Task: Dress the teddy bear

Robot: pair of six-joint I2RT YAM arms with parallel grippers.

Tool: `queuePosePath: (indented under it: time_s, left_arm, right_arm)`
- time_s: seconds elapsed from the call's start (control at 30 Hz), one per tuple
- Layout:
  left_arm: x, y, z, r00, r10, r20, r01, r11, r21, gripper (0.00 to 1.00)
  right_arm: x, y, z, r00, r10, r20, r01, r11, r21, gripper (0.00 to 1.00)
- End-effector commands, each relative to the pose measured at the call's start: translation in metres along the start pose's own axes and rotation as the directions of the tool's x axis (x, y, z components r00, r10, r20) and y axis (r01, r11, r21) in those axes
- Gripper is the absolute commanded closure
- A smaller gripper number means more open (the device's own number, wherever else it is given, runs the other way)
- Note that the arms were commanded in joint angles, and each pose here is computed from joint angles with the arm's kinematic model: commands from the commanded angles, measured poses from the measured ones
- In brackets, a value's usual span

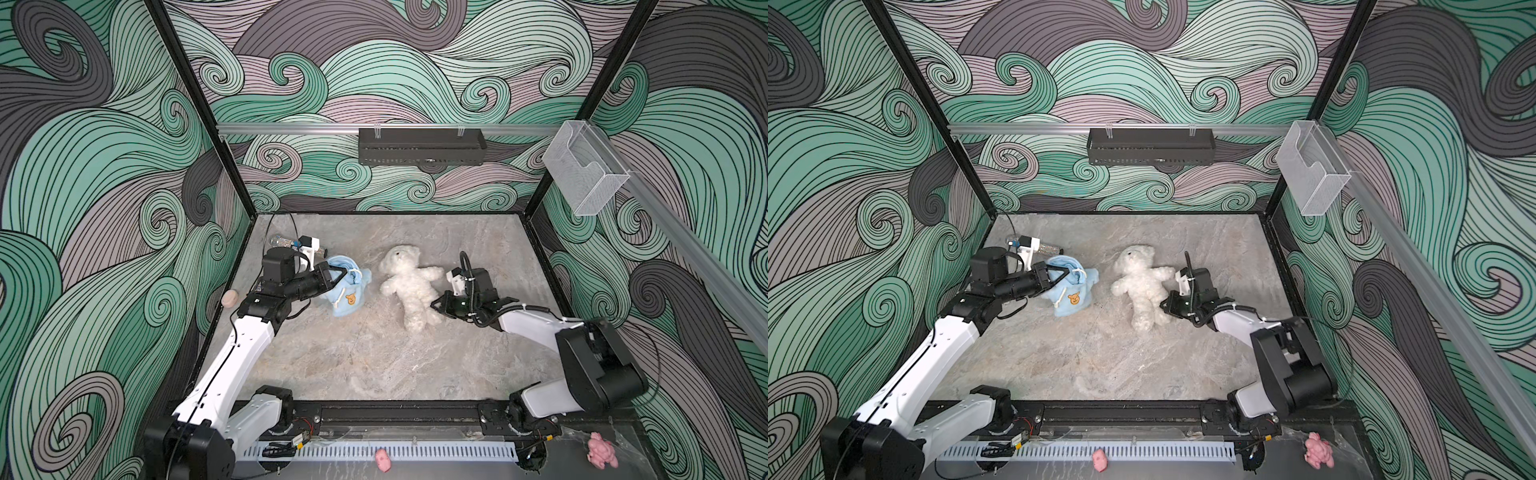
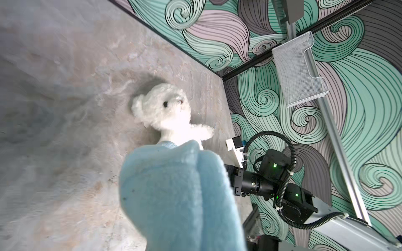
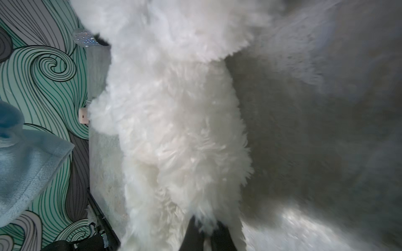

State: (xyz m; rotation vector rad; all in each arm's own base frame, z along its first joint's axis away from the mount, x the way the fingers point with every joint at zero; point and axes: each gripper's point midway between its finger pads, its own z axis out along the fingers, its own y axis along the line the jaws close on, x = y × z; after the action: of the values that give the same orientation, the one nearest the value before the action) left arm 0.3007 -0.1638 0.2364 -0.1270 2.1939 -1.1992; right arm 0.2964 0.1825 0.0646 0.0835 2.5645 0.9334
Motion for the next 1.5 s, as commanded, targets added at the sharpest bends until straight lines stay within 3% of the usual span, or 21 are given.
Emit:
queuePosePath:
  time_s: [0.0,0.1,0.2,0.3,0.37,0.43,0.5,0.53,0.6,0.7,0.8,0.97,1.07,1.13,1.33,1.47]
  left_arm:
    - [0.018,-0.011,0.023,0.992,-0.091,-0.087,0.1,0.989,0.105,1.0]
    - [0.027,0.018,0.043,0.98,-0.163,-0.117,0.169,0.985,0.044,1.0]
    - [0.029,0.059,0.059,0.979,-0.176,-0.104,0.166,0.981,-0.098,0.96]
    - [0.017,0.097,0.068,0.987,-0.139,-0.085,0.115,0.965,-0.236,0.84]
    - [0.01,0.132,0.064,0.992,-0.109,-0.067,0.074,0.916,-0.394,0.66]
    - [0.002,0.163,0.043,0.998,-0.049,-0.047,0.012,0.813,-0.582,0.48]
    - [-0.005,0.182,0.012,1.0,0.013,-0.022,-0.025,0.679,-0.734,0.37]
    - [-0.01,0.182,-0.004,0.999,0.048,-0.004,-0.034,0.639,-0.768,0.33]
    - [-0.011,0.17,-0.023,0.992,0.129,-0.002,-0.082,0.618,-0.782,0.27]
    - [-0.001,0.136,-0.023,0.968,0.25,-0.035,-0.194,0.65,-0.735,0.15]
    - [0.022,0.115,-0.01,0.948,0.297,-0.116,-0.291,0.659,-0.694,0.14]
    - [0.049,0.133,-0.007,0.948,0.214,-0.234,-0.317,0.593,-0.74,0.15]
    - [0.064,0.121,0.024,0.917,0.249,-0.313,-0.396,0.673,-0.625,0.24]
    - [0.071,0.12,0.039,0.901,0.248,-0.357,-0.423,0.69,-0.587,0.29]
    - [0.083,0.151,0.061,0.842,0.219,-0.493,-0.512,0.611,-0.604,0.26]
    - [0.072,0.168,0.062,0.826,0.221,-0.518,-0.551,0.506,-0.663,0.29]
  right_arm:
    - [0.013,-0.03,-0.023,0.999,-0.031,-0.041,0.036,0.992,0.124,0.92]
    - [0.004,-0.036,-0.032,0.999,-0.041,-0.018,0.044,0.987,0.155,0.89]
    - [-0.006,-0.034,-0.036,0.997,-0.078,-0.013,0.079,0.98,0.182,0.85]
    - [-0.017,-0.033,-0.042,0.993,-0.116,0.001,0.113,0.969,0.218,0.79]
    - [-0.024,-0.034,-0.049,0.989,-0.146,0.012,0.138,0.957,0.255,0.72]
    - [-0.029,-0.034,-0.061,0.983,-0.179,0.029,0.162,0.941,0.298,0.62]
    - [-0.033,-0.032,-0.072,0.975,-0.214,0.055,0.185,0.927,0.325,0.53]
    - [-0.035,-0.03,-0.077,0.971,-0.226,0.071,0.191,0.924,0.331,0.5]
    - [-0.037,-0.023,-0.085,0.958,-0.267,0.106,0.22,0.92,0.323,0.44]
    - [-0.044,-0.002,-0.092,0.927,-0.326,0.183,0.269,0.922,0.279,0.36]
    - [-0.049,0.013,-0.093,0.911,-0.337,0.238,0.283,0.93,0.233,0.35]
    - [-0.047,0.026,-0.083,0.914,-0.333,0.23,0.298,0.939,0.174,0.34]
    - [-0.044,0.026,-0.078,0.917,-0.336,0.215,0.303,0.937,0.171,0.34]
    - [-0.044,0.027,-0.077,0.918,-0.335,0.213,0.305,0.938,0.164,0.34]
    - [-0.042,0.028,-0.074,0.923,-0.315,0.221,0.29,0.947,0.14,0.34]
    - [-0.04,0.029,-0.071,0.928,-0.306,0.211,0.285,0.95,0.127,0.34]
